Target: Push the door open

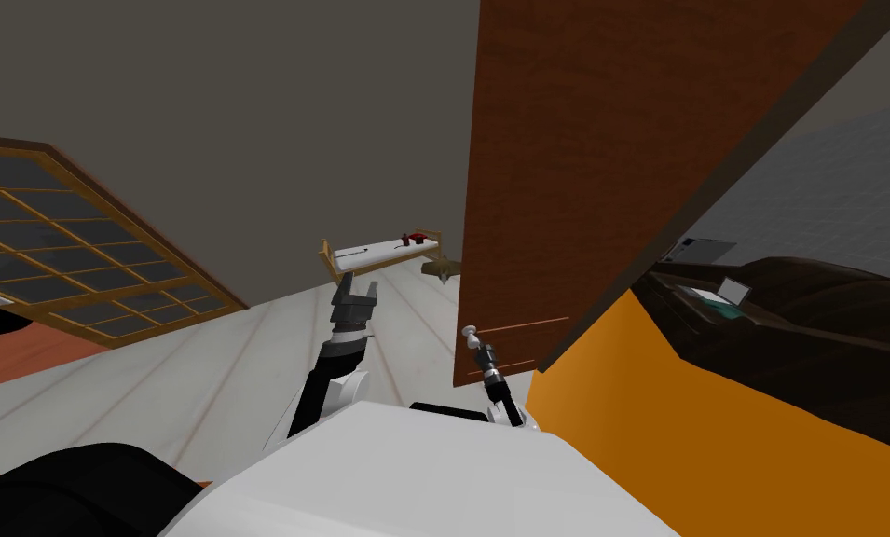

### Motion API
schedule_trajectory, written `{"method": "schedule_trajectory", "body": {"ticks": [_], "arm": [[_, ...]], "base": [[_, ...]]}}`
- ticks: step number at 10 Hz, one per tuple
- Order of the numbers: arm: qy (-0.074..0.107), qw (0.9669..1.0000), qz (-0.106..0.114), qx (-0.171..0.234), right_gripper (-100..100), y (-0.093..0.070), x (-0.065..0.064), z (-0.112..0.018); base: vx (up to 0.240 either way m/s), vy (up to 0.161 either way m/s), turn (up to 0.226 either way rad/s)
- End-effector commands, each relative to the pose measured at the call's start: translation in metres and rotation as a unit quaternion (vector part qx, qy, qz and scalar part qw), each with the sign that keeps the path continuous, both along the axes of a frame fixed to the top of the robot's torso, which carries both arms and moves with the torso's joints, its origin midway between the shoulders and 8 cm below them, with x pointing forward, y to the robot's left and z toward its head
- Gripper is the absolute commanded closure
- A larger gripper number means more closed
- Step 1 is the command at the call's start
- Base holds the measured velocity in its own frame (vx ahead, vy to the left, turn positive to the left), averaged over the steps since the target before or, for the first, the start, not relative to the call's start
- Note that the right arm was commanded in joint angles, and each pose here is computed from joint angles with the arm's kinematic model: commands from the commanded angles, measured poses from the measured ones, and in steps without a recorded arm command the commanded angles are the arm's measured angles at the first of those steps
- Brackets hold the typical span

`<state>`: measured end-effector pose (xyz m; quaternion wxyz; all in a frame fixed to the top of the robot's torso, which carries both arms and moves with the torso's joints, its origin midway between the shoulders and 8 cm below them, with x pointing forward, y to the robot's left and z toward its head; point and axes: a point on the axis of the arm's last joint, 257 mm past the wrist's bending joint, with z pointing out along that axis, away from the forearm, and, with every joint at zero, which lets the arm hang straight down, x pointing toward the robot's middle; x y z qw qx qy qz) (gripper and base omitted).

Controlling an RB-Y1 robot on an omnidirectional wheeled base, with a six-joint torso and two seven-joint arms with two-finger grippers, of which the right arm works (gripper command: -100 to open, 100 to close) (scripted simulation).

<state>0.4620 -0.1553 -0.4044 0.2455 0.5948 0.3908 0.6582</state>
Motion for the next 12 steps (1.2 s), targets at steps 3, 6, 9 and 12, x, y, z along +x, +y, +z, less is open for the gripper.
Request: {"method": "schedule_trajectory", "body": {"ticks": [3, 6, 9, 12], "arm": [[-0.008, 0.9983, 0.002, 0.058, 100, 0.01, 0.01, 0.016], [0.02, 0.9962, -0.004, 0.085, -100, 0.009, -0.002, -0.001], [0.033, 0.9888, -0.004, 0.145, -100, 0.021, -0.008, -0.001], [0.044, 0.9796, -0.004, 0.196, -100, 0.033, -0.013, -0.001]], "base": [[0.043, 0.025, -0.044], [-0.01, -0.025, 0.004], [-0.089, -0.073, 0.01], [-0.077, -0.064, 0.007]]}}
